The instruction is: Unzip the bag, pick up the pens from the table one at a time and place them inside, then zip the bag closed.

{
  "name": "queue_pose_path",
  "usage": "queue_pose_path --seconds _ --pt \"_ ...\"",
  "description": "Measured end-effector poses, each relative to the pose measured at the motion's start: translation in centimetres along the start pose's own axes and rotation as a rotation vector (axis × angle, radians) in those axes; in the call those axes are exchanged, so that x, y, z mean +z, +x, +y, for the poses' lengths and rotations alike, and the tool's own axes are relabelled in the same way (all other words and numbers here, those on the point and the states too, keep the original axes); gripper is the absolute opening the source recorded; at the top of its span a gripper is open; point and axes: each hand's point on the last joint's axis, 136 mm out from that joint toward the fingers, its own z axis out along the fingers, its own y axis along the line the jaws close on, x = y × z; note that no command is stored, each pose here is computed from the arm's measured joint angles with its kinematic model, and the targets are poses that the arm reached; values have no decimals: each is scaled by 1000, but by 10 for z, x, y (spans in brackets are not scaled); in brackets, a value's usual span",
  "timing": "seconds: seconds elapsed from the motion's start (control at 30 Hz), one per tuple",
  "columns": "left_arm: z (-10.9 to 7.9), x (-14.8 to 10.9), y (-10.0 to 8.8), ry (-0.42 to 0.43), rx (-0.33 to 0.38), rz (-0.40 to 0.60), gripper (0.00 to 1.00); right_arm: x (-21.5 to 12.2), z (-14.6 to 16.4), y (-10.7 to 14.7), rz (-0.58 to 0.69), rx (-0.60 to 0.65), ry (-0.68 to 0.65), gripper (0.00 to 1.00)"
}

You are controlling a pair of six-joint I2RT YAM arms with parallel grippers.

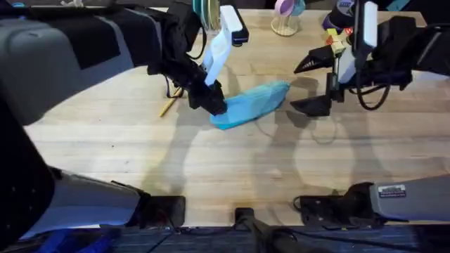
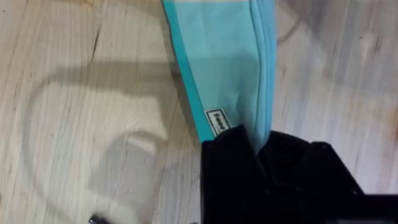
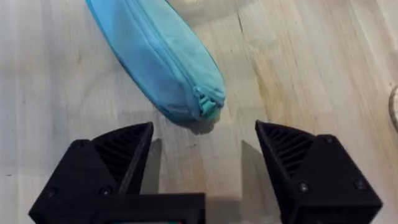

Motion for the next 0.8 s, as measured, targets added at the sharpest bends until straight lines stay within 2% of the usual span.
queue_pose_path --seconds 0.33,0.47,0.63,0.7,0.77,0.8 --pt "0 0 0 0 0 0 44 13 -3 -11 -12 -76 -6 991" --pt "0 0 0 0 0 0 44 13 -3 -11 -12 -79 -3 917" --pt "0 0 0 0 0 0 44 14 -4 -10 -12 -77 -5 886" --pt "0 0 0 0 0 0 44 16 -3 -7 -11 -70 -11 795" --pt "0 0 0 0 0 0 44 18 -3 -5 -10 -61 -18 608" --pt "0 0 0 -1 0 0 44 19 -3 -5 -10 -58 -20 409"
